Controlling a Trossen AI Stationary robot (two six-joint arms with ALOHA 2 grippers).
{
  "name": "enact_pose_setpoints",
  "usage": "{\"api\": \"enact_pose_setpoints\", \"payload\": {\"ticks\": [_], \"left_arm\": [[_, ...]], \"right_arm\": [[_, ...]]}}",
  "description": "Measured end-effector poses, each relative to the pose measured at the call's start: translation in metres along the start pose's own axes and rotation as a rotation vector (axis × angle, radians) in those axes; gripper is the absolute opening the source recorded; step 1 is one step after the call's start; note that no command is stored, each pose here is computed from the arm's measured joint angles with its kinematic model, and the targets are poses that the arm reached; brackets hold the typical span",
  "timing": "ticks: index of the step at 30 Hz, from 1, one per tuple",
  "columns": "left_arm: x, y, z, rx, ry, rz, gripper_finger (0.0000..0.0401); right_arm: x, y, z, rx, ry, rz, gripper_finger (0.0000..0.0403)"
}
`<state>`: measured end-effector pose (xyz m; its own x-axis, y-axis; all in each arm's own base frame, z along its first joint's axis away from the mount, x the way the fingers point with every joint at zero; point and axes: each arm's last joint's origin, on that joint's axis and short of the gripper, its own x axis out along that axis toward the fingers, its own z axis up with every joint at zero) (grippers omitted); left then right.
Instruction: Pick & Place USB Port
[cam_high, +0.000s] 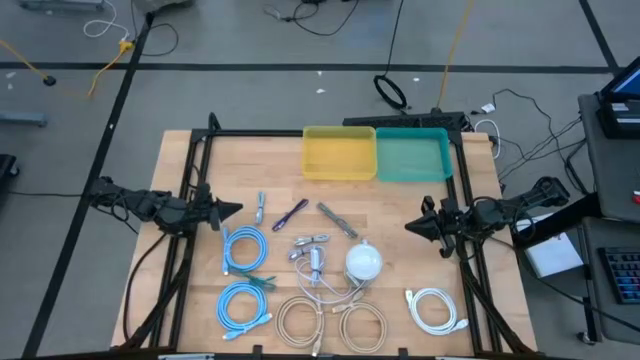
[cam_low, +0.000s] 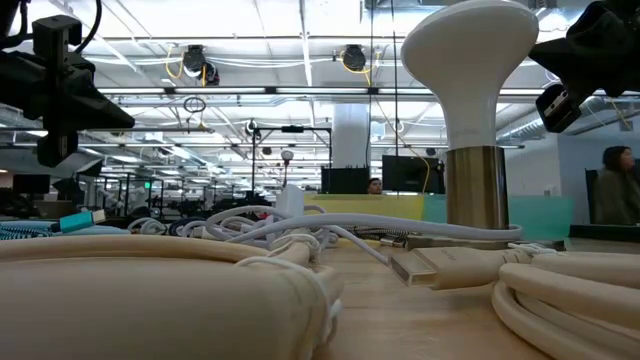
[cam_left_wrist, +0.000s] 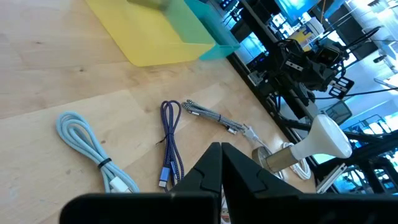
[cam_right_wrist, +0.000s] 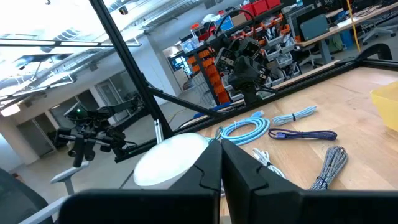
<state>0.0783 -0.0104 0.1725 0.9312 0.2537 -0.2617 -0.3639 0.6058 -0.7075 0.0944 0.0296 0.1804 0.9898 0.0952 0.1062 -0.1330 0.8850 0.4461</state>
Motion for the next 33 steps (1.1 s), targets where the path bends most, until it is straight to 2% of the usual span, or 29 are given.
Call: {"api": "enact_pose_setpoints", "payload": {"ticks": [2, 4, 7, 12, 18, 21, 24, 29, 33], "left_arm": [[0.000, 0.000, 0.000, 0.000, 0.000, 0.000, 0.0006], [0.000, 0.000, 0.000, 0.000, 0.000, 0.000, 0.0006], [0.000, 0.000, 0.000, 0.000, 0.000, 0.000, 0.0006], [0.000, 0.000, 0.000, 0.000, 0.000, 0.000, 0.0006], [0.000, 0.000, 0.000, 0.000, 0.000, 0.000, 0.0006], [0.000, 0.000, 0.000, 0.000, 0.000, 0.000, 0.0006], [0.000, 0.000, 0.000, -0.003, -0.008, 0.003, 0.0006], [-0.001, 0.000, 0.008, -0.038, -0.215, 0.088, 0.0006], [-0.004, -0.007, 0.020, -0.189, -0.446, 0.109, 0.0006]], "right_arm": [[0.000, 0.000, 0.004, 0.057, -0.054, -0.021, 0.0000], [-0.001, 0.002, 0.011, 0.188, -0.132, -0.016, 0.0000], [-0.003, 0.008, 0.025, 0.363, -0.262, 0.073, 0.0000], [-0.012, 0.010, 0.046, 0.426, -0.529, 0.063, 0.0000], [-0.030, 0.008, 0.068, 0.561, -0.847, -0.044, 0.0000], [-0.037, 0.006, 0.073, 0.602, -0.939, -0.098, 0.0000], [-0.039, 0.005, 0.074, 0.604, -0.968, -0.158, 0.0000], [-0.039, 0.003, 0.074, 0.522, -0.959, -0.259, 0.0000], [-0.040, 0.001, 0.073, 0.548, -0.971, -0.337, 0.0000]]}}
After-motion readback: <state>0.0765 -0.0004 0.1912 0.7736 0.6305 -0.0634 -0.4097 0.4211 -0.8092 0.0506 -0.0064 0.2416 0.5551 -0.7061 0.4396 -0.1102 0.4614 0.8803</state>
